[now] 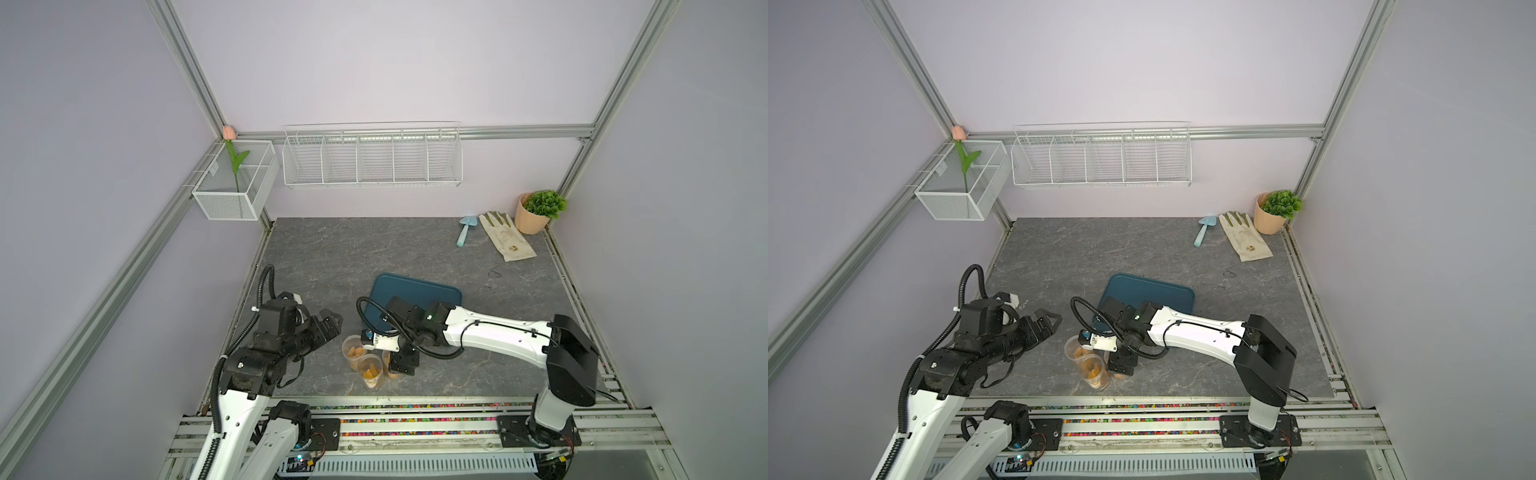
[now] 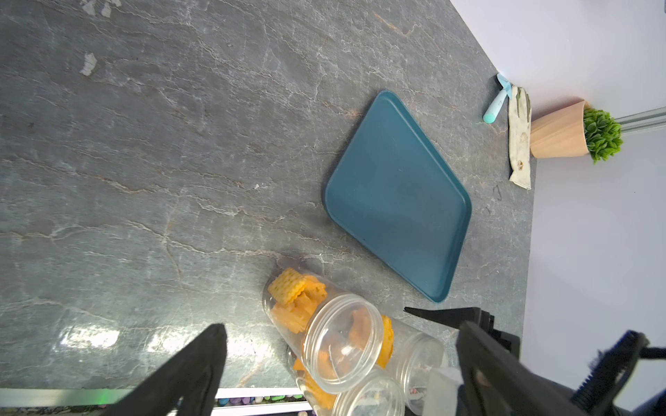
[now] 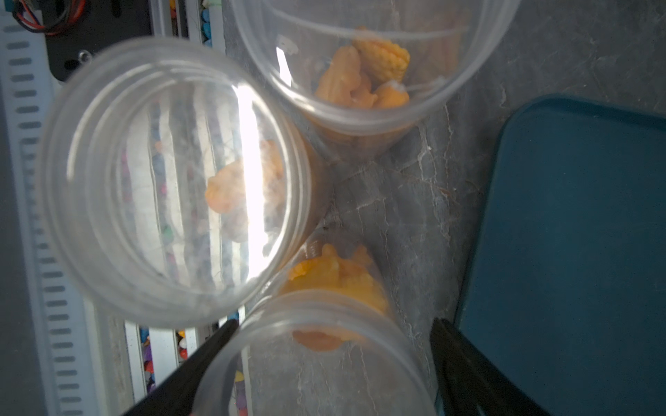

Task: Pour the cookies out of the jar
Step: Pick up the jar from the center of the board.

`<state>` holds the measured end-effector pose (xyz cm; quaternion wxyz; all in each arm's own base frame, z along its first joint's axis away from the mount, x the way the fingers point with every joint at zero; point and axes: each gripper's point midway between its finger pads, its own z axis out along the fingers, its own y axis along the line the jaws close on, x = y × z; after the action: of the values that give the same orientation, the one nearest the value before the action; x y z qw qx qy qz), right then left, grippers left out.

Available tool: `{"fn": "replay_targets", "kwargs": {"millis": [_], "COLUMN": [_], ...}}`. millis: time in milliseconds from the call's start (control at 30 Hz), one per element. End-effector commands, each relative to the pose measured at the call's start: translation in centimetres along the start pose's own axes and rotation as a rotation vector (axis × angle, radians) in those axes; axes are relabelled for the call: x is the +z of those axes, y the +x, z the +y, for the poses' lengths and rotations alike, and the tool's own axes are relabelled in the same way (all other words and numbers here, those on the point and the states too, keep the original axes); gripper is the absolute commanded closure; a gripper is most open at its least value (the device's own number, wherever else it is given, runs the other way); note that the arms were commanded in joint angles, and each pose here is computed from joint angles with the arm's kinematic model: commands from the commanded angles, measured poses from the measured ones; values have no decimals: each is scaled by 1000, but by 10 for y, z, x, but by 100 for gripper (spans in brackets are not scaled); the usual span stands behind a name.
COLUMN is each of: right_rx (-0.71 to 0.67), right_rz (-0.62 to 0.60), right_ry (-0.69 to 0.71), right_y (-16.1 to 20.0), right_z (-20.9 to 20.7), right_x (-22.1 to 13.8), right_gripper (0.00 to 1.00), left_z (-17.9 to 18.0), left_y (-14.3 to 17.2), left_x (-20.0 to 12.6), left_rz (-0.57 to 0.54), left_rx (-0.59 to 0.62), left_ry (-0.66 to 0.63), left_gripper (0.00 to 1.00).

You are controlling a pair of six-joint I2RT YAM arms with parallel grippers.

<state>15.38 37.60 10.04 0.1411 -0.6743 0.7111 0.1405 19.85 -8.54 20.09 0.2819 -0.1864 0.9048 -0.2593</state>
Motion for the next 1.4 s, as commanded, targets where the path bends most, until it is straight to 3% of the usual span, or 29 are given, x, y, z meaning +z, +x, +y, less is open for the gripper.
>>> {"fn": "replay_targets", "kwargs": {"millis": [0, 400, 533, 900, 1367], "right_rx": [-5, 34, 58, 103, 398], "right_rz": [-2, -37, -48, -69, -295], "right_ry": [-18, 14, 13, 30, 125], "right_y": [-3, -11, -11, -9, 1], "right_z": [4, -8, -11, -18, -67], "right_x": [-5, -17, -19, -30, -109], "right_gripper": [16, 21, 30, 31, 33], "left_z": [5, 7, 7, 7, -4], "left_y": [2, 1, 1, 0, -10], "left_x": [-2, -3, -1, 0, 6], "left_rz": [4, -3, -1, 1, -6], "left_rx": [2, 2, 9, 11, -4], "left_ry": [-25, -35, -40, -41, -13], "left_gripper": [1, 1, 1, 1, 1]}}
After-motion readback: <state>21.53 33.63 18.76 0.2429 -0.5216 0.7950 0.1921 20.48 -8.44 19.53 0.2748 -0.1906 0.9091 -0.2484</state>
